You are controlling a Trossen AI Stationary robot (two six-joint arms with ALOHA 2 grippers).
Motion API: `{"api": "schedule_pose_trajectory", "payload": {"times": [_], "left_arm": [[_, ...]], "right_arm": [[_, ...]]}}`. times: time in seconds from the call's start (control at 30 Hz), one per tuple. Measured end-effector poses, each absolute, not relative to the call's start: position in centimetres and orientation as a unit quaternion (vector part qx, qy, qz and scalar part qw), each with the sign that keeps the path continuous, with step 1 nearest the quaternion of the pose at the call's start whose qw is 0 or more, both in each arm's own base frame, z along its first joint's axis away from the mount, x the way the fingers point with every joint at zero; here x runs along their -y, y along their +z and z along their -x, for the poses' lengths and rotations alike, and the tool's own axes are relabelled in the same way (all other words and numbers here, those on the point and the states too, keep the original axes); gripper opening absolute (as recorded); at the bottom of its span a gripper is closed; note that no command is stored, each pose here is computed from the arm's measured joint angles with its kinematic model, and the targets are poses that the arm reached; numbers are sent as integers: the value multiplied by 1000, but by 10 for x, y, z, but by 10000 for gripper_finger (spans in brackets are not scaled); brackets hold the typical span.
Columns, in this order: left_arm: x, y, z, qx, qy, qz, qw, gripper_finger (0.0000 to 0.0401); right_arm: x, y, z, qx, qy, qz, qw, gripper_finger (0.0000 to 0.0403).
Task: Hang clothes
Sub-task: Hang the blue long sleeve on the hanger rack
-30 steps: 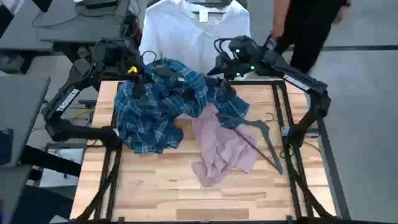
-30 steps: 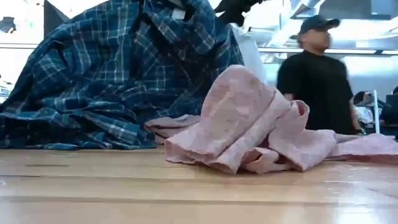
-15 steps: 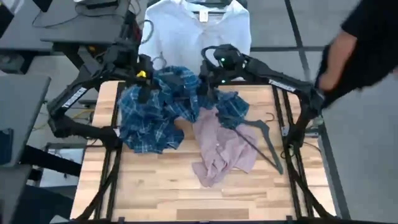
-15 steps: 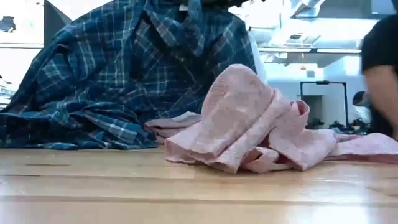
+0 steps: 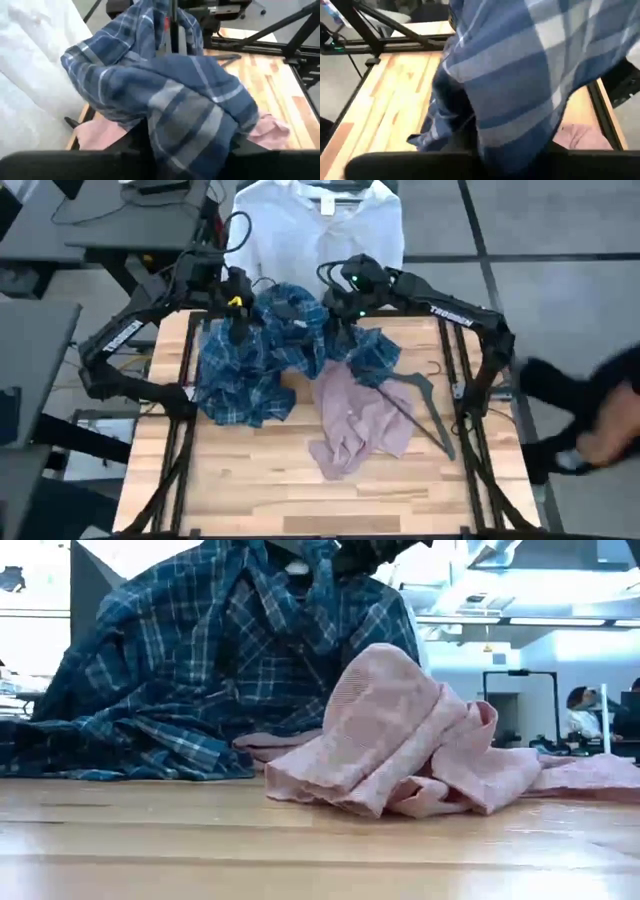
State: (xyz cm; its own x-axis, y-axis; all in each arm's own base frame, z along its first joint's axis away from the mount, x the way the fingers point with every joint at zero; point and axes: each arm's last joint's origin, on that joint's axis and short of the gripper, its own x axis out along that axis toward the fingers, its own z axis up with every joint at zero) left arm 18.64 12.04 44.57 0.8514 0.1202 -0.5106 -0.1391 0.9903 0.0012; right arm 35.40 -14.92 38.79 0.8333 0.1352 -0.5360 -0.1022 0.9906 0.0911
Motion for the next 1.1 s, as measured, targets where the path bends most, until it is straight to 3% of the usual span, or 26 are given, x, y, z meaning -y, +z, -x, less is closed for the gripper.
{"api": "schedule_pose_trajectory", "payload": {"times": [0.53,0.9,1.1], "left_arm": [[-91,461,-131,-274,191,29,942,101],[-105,470,-138,-226,263,21,938,106],[-123,453,-148,-308,259,59,913,128]], "right_arm": [[180,428,-297,-237,-19,-25,971,28],[181,431,-294,-232,-22,-17,972,28],[179,431,-296,-231,-20,-16,973,28]]}}
